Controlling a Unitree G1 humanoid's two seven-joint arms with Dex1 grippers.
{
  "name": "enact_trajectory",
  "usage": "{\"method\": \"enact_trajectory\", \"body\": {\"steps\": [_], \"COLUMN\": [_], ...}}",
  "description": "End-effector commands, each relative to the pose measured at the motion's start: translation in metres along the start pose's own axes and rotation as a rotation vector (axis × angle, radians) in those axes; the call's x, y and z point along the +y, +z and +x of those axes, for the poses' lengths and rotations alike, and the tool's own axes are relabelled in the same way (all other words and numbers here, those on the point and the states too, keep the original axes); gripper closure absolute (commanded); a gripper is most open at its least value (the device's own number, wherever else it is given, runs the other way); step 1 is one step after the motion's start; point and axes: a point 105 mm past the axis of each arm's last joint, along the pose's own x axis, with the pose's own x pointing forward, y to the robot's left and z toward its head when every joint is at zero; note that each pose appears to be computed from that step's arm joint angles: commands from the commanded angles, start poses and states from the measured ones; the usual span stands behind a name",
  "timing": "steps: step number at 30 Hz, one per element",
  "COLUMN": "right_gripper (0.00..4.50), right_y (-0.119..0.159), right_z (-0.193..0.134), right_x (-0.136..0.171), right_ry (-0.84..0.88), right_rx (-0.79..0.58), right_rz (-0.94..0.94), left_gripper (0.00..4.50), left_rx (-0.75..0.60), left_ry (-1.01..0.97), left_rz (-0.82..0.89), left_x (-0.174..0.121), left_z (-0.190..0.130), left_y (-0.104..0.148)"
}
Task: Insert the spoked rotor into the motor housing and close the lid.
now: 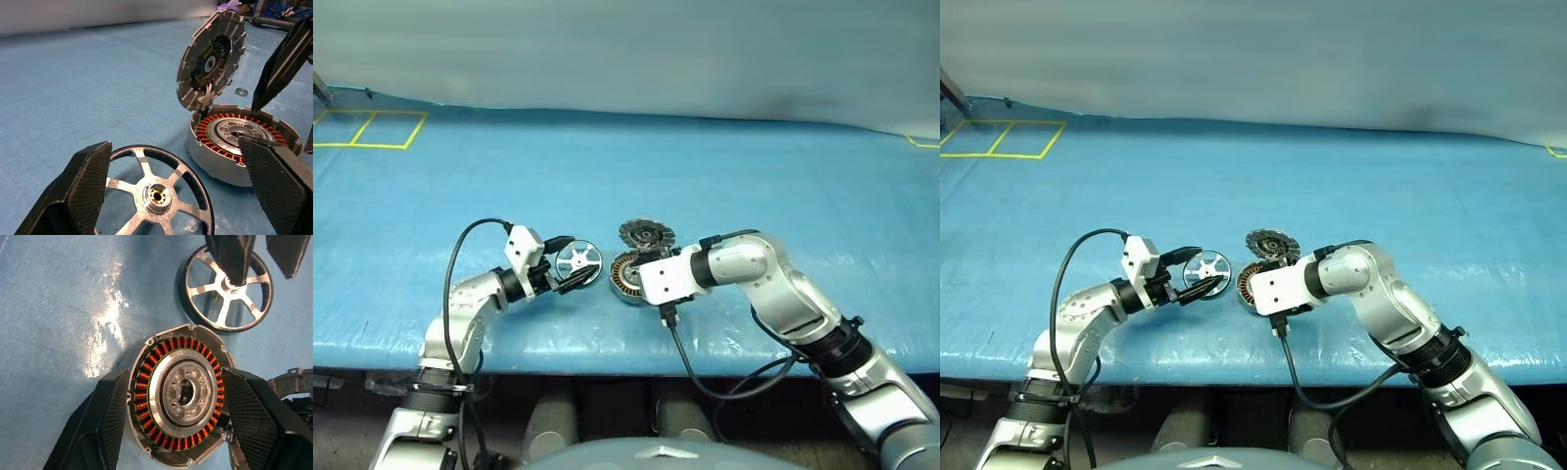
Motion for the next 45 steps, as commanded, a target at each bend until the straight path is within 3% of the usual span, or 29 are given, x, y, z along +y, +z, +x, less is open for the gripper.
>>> {"method": "enact_trajectory", "body": {"steps": [1, 10, 15, 19, 23, 33, 45], "right_gripper": [1.37, 1.37, 1.37, 1.37, 1.37, 1.37, 1.37], "right_y": [0.001, -0.038, -0.070, -0.095, -0.102, -0.136, -0.141], "right_z": [-0.024, -0.056, -0.069, -0.060, -0.045, -0.047, -0.035], "right_x": [-0.010, 0.023, 0.029, 0.042, 0.052, 0.057, 0.057], "right_ry": [-0.139, -0.369, -0.649, -0.782, -0.849, -1.086, -1.049], "right_rx": [-0.024, -0.013, -0.008, 0.039, -0.049, -0.045, -0.087], "right_rz": [0.076, 0.475, 0.701, 0.816, 0.959, 1.052, 1.133], "left_gripper": [0.00, 0.00, 0.00, 0.00, 0.00, 0.00, 0.00], "left_rx": [-0.039, -0.022, -0.018, -0.016, -0.012, -0.010, 0.013], "left_ry": [-0.046, -0.125, -0.184, -0.223, -0.260, -0.275, -0.239], "left_rz": [0.022, 0.004, 0.010, -0.003, 0.021, 0.025, 0.040], "left_x": [-0.006, -0.015, -0.022, -0.027, -0.032, -0.034, -0.029], "left_z": [0.005, 0.009, 0.013, 0.016, 0.018, 0.018, 0.016], "left_y": [0.012, 0.010, 0.010, 0.009, 0.008, 0.006, 0.001]}}
